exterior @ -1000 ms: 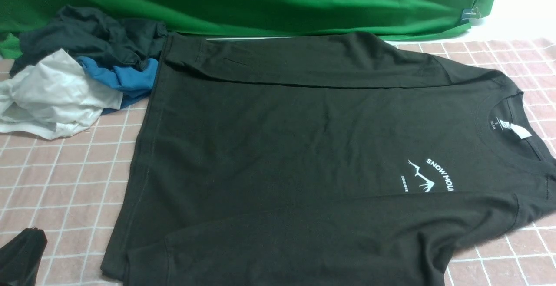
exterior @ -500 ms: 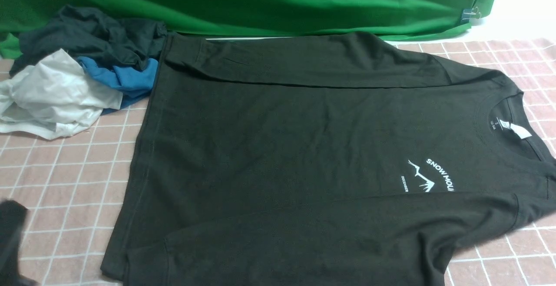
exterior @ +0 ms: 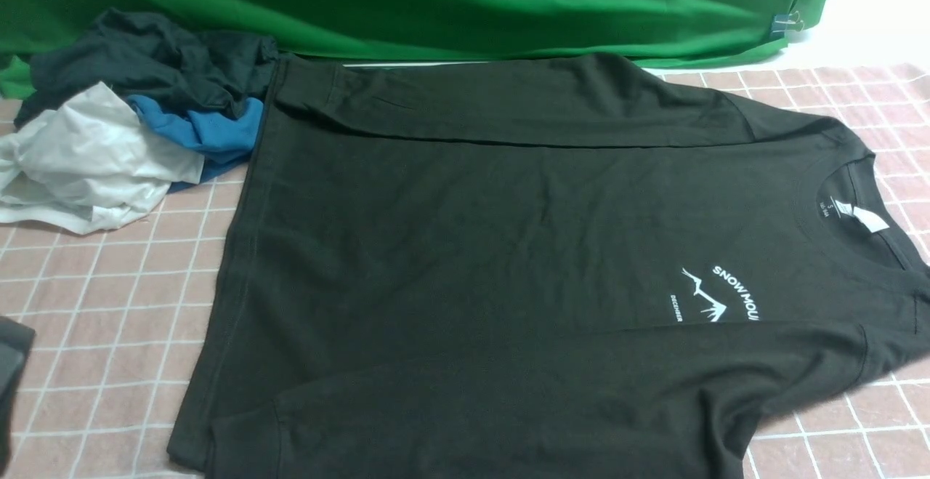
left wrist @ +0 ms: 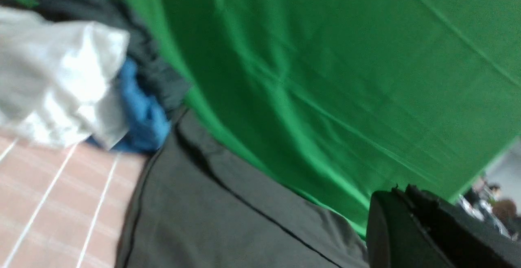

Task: Fold a long-sleeved shirt over a pink coffee tablecloth.
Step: 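Grasp the left edge of the dark T-shirt lying flat on the table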

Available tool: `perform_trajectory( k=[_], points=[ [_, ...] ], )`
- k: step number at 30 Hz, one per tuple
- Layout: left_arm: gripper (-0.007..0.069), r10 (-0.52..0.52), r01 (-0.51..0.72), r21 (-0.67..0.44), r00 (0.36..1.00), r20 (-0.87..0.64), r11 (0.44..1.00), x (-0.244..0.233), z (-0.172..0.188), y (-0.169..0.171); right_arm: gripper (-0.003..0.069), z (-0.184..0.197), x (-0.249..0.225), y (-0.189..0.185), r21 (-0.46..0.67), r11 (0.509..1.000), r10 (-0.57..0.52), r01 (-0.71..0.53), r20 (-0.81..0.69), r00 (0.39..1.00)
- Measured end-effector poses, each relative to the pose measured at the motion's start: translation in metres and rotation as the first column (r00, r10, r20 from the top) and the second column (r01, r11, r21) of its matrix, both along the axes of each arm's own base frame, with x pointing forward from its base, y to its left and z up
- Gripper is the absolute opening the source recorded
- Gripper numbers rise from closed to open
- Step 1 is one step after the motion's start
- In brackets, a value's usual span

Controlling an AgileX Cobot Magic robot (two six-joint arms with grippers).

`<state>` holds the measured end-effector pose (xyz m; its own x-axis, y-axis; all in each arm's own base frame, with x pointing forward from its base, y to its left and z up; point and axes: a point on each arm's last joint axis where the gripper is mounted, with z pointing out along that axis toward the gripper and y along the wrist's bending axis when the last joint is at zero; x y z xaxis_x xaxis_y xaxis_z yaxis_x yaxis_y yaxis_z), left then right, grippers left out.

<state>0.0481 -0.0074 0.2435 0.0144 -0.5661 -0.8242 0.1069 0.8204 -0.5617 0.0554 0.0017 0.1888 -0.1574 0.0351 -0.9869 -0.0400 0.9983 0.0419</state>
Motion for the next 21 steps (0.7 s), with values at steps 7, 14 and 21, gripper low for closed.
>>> perform_trajectory(
  k=[7,14,21],
  points=[
    [0.002,-0.159,0.231,0.304,0.957,-0.242,0.924,0.008,0.028,-0.016,0.0239,0.001,0.0,0.0,0.002,1.0,0.001,-0.002,0.016,1.0],
    [0.0022,-0.349,0.609,0.168,0.635,-0.689,0.775,0.038,0.032,-0.034,0.0239,0.017,0.001,0.002,0.406,0.913,-0.034,-0.034,0.16,0.987],
    [0.0022,-0.445,0.754,0.106,0.489,-0.75,0.648,0.071,0.036,-0.045,0.0239,0.029,0.0,0.002,0.623,0.774,-0.066,-0.113,0.257,0.964]
  ],
)
